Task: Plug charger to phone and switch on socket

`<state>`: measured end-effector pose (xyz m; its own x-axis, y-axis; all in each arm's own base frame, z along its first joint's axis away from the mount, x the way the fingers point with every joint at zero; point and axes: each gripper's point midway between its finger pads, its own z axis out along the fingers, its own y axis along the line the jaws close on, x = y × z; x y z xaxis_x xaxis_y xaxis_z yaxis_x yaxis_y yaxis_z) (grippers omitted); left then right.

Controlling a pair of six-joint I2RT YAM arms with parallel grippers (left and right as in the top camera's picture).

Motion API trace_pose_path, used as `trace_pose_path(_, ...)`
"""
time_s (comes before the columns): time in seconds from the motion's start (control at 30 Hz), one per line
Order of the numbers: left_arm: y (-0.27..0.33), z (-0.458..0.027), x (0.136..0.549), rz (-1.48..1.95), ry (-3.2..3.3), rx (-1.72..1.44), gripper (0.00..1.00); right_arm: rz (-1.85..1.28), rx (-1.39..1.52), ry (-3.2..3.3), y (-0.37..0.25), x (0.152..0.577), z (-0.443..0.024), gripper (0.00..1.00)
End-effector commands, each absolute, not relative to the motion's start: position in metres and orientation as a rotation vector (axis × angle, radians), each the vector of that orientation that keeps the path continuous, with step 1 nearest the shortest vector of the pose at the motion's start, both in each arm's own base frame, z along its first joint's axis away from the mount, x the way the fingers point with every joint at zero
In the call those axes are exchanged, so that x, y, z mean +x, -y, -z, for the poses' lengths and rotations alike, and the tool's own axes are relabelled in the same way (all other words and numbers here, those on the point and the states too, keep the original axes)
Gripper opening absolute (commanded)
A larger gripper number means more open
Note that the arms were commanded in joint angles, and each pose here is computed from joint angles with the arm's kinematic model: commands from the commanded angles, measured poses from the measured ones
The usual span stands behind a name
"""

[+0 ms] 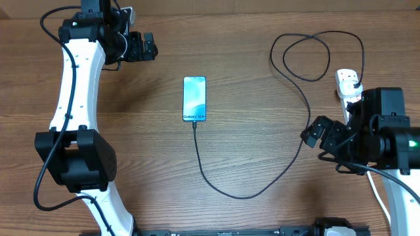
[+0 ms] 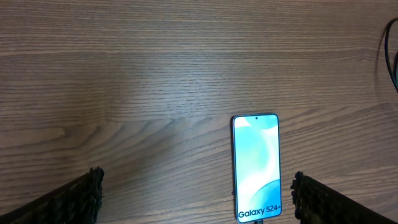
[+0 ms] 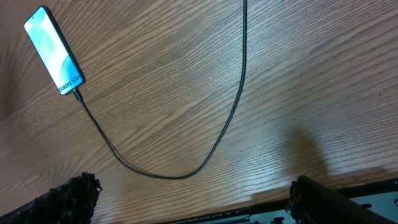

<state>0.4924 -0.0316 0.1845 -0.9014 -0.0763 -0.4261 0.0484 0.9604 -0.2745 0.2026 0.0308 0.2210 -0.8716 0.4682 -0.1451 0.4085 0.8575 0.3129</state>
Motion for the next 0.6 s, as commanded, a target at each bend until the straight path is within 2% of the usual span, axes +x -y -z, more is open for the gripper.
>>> trace_pose_path(0.0,0.032,-0.181,0.493,0.384,-2.673,-0.026,1.00,-0.414,0.673,-2.821,-0.033,0.202,-0.220,1.00)
trace_pose_path(0.57,0.032,-0.181,0.493,0.384,-2.674,-0.026,1.00,-0.433,0.620,-2.704,-0.032,0.217,-0.234,1.00)
